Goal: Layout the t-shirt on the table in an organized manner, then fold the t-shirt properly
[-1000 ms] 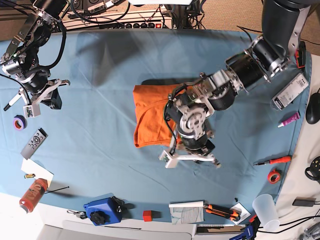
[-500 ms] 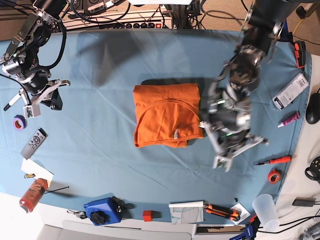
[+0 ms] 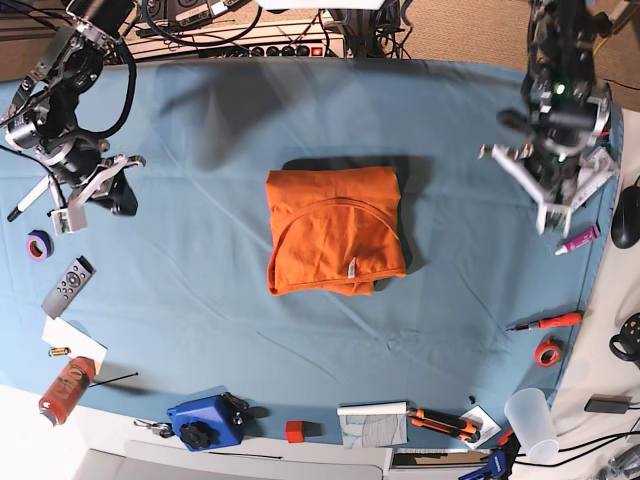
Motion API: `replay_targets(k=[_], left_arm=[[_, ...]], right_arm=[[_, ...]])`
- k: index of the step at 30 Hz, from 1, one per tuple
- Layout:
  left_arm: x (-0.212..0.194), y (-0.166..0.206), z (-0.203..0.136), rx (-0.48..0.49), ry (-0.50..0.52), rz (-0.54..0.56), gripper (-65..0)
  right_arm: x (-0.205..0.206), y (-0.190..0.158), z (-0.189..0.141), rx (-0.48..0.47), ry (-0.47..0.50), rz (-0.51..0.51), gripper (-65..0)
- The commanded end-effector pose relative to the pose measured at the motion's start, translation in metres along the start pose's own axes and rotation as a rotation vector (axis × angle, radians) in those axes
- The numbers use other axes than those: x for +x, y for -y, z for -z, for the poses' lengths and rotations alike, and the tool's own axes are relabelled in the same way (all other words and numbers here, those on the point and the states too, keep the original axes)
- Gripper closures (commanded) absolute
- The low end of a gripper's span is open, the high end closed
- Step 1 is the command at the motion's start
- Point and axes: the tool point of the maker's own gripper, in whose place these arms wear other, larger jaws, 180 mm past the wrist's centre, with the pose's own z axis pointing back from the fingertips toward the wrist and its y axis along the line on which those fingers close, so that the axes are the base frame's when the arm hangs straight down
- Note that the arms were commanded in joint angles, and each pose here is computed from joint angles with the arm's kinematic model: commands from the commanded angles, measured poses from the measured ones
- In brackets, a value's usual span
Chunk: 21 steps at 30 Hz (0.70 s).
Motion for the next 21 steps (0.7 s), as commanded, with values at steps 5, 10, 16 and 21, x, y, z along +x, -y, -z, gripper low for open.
replay_targets(k=[5,10,16,21], left_arm=[[-0.045,-0.021,-0.014,0.033,-0.099,-0.031,0.0],[-0.096,-0.039,-0.032,0.086,-0.237,-0.041,0.0],[-0.15,-0.02,-0.055,0.048,-0.381,-0.096,0.0],[-0.182,-0.005,-0.073,0.01,-0.46,-0.098,0.0]], right_arm=[[-0.013,-0.017,-0.008,0.087,-0.029,0.019,0.0],[-0.032,-0.04,-0.024,0.159,-0.07,0.017,0.0],[-0.05,-0.064,-0.049,0.171,-0.125,-0.056,0.0],[-0.081,-0.071,-0.062,0.178,-0.215,-0.038,0.0]])
